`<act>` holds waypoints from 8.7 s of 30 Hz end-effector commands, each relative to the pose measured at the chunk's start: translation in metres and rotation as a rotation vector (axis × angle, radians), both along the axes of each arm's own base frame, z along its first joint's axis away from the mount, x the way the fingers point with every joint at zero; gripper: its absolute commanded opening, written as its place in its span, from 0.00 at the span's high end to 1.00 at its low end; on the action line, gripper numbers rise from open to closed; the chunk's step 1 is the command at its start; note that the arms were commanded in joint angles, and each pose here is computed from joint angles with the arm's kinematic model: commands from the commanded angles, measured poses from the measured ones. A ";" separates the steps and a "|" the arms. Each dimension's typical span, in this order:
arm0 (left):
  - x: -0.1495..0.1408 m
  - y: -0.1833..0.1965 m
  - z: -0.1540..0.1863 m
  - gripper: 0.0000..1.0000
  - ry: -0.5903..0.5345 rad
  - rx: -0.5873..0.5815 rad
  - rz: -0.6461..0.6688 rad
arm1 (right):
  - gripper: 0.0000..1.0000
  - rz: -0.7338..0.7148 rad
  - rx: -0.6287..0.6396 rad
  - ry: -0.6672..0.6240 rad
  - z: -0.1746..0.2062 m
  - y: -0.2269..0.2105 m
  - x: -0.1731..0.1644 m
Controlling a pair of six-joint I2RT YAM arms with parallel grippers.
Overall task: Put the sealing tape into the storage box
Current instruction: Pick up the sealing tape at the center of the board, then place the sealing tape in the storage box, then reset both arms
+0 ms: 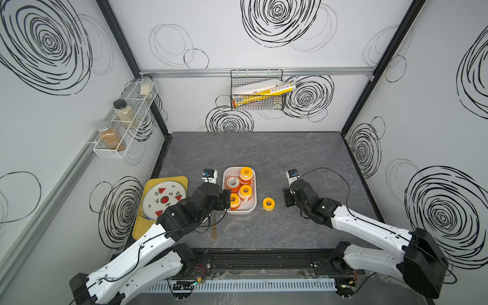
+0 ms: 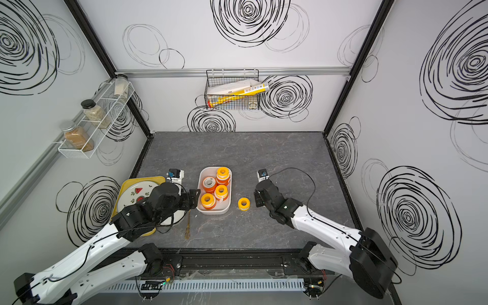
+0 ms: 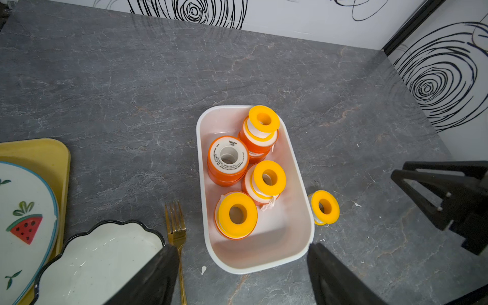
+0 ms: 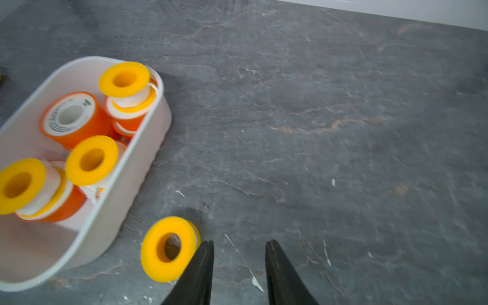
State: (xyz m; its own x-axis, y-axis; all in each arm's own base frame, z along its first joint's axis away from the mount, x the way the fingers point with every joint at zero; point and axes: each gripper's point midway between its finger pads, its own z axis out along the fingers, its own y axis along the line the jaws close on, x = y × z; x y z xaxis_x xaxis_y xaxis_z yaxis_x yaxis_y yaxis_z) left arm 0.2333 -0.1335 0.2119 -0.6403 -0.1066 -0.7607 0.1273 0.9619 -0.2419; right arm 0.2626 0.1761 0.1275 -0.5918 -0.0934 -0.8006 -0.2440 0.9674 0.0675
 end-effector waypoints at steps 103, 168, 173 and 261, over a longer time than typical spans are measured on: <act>0.085 -0.186 -0.070 0.39 0.209 0.345 -0.208 | 0.41 -0.270 0.323 -0.246 0.002 -0.079 -0.033; 0.138 -0.024 -0.046 0.19 0.169 0.113 0.149 | 0.40 -0.254 0.323 -0.243 0.003 -0.075 -0.032; 0.118 -0.005 0.007 0.17 -0.010 0.028 0.194 | 0.38 -0.288 0.305 -0.259 0.002 -0.080 -0.029; 0.150 0.148 -0.087 0.01 -0.520 0.170 0.300 | 0.00 -0.470 -0.039 -0.500 -0.005 -0.204 0.102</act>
